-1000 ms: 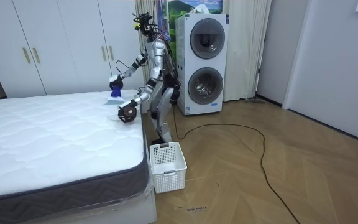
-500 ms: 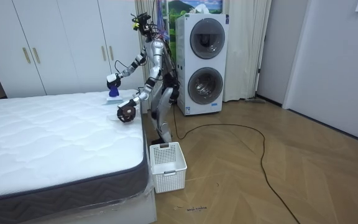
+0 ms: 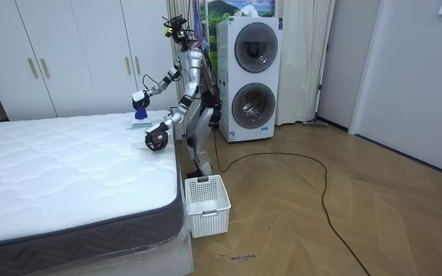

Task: Clean bed

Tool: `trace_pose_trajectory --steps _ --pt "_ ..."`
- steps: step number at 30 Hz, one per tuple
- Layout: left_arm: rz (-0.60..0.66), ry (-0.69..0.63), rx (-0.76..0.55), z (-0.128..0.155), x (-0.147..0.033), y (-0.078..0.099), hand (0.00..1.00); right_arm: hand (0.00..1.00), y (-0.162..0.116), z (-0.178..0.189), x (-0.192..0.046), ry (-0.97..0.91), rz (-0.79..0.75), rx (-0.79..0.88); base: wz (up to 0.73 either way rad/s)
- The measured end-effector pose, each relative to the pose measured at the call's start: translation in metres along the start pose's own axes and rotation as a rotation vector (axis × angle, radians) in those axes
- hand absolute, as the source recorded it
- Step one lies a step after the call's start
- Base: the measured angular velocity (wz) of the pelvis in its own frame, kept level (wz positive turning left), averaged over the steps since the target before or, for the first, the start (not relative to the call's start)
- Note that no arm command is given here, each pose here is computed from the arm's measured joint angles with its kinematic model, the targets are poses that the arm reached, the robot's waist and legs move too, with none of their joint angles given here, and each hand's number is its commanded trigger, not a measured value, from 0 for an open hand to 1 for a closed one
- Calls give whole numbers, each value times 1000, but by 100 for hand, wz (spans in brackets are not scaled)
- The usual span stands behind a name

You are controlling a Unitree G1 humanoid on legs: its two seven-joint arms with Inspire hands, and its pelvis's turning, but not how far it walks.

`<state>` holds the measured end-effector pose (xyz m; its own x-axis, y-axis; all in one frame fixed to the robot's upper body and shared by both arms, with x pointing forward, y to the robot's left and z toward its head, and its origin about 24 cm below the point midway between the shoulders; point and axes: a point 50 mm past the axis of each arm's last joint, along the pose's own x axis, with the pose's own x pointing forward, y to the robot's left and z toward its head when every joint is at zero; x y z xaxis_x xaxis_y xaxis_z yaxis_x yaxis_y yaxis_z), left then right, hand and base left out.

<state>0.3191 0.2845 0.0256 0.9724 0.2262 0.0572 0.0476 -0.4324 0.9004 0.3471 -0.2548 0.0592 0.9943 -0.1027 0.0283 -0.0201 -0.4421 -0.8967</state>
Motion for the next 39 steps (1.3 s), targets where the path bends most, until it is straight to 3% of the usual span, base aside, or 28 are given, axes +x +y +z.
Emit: trace_pose_trajectory --steps 39 --pt "-111 38 -6 10 -13 -18 100 100 3 36 -17 -20 28 82 -1"
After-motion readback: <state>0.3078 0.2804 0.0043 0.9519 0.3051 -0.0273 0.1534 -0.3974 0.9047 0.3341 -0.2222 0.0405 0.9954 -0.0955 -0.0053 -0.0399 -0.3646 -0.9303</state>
